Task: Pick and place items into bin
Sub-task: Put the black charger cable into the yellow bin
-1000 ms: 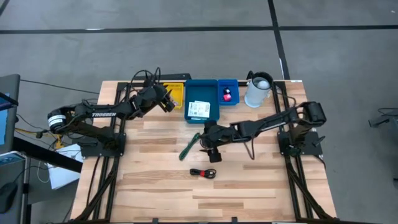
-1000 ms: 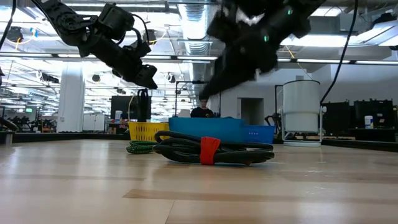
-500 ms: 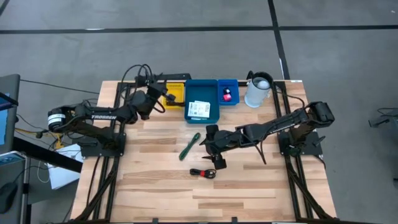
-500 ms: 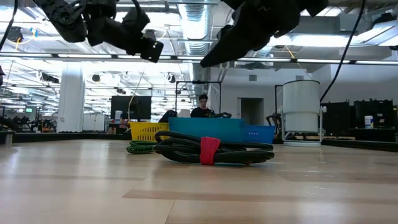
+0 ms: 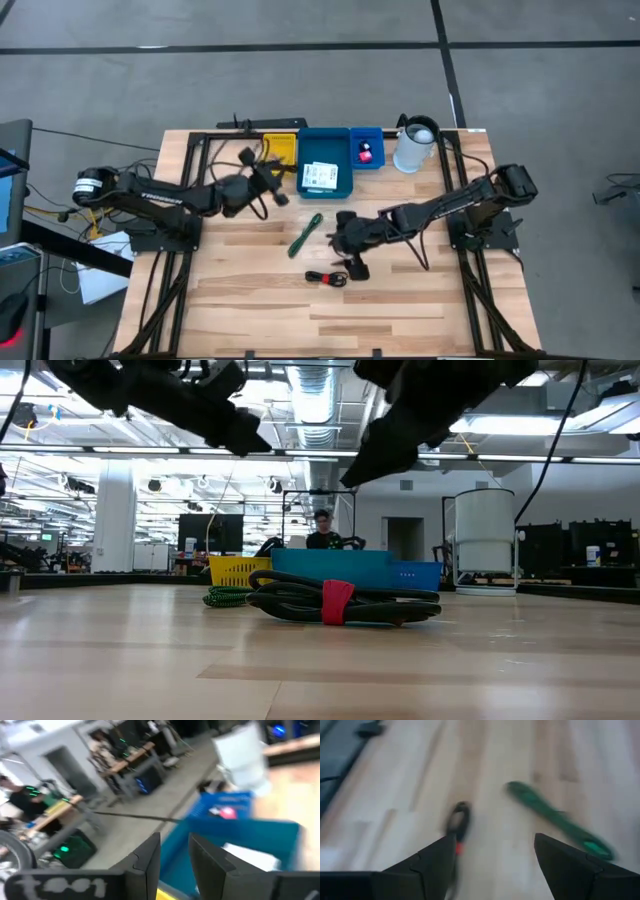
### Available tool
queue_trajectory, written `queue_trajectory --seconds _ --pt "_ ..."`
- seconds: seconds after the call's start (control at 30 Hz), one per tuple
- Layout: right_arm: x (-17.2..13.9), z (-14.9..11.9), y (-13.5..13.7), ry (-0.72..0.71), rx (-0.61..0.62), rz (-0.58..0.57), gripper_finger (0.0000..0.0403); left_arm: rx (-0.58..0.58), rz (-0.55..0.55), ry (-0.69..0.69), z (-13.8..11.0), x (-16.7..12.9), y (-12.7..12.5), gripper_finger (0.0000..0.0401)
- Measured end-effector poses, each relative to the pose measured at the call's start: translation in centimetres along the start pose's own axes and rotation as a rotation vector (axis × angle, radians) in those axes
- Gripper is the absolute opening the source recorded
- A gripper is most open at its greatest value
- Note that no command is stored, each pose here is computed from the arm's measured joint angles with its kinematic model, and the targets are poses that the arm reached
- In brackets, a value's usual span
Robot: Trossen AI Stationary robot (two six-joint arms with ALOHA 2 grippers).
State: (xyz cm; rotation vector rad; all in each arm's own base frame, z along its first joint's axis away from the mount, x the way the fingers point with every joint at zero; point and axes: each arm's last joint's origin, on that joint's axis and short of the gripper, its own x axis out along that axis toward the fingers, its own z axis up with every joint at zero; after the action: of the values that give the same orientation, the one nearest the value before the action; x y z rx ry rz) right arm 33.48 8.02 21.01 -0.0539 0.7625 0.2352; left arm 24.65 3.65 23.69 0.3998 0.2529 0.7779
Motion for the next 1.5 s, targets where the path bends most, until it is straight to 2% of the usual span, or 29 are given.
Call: queue_trajectory --seconds 0.13,0.3,0.4,0.5,0.67,0.77,0.9,1.07,1.23,1.5 --pt "0.1 -0.1 2.0 -0.022 -0.019 0.120 0.0266 -0.006 -0.106 0.073 -0.8 -1.1 -1.6 0.0092" --pt "0.0 -0.4 4.2 -0.005 -0.060 0.163 0.0266 -0.015 -0.254 0.130 -1.5 -1.8 -2.7 0.0091" --pt "-0.1 -0.3 5.1 -0.020 -0.044 0.182 0.0266 -0.019 -0.305 0.145 -1.8 -2.0 -2.9 0.0091" --pt "-0.1 -0.2 5.4 -0.035 -0.049 0.171 0.0266 -0.026 -0.325 0.159 -1.9 -2.0 -3.0 0.0091" --pt "1.0 -0.8 4.7 -0.005 0.059 -0.015 0.0265 -0.037 -0.331 0.189 -2.2 -2.1 -3.1 0.0091" --pt "2.1 -1.4 4.5 0.019 0.103 -0.059 0.0265 -0.063 -0.330 0.211 -2.4 -2.2 -3.1 0.0091" --pt "4.6 -3.2 4.4 0.121 0.128 -0.065 0.0265 -0.061 -0.332 0.217 -2.5 -2.2 -3.1 0.0091" --pt "6.2 -4.0 4.5 0.156 0.155 -0.028 0.0265 -0.099 -0.333 0.223 -2.5 -2.2 -3.1 0.0091" --pt "6.4 -4.3 4.6 0.176 0.148 0.000 0.0265 -0.143 -0.332 0.230 -2.5 -2.2 -3.1 0.0091" --pt "6.4 -4.6 4.2 0.220 0.120 0.048 0.0265 -0.201 -0.400 0.237 -2.4 -2.2 -3.3 0.0091"
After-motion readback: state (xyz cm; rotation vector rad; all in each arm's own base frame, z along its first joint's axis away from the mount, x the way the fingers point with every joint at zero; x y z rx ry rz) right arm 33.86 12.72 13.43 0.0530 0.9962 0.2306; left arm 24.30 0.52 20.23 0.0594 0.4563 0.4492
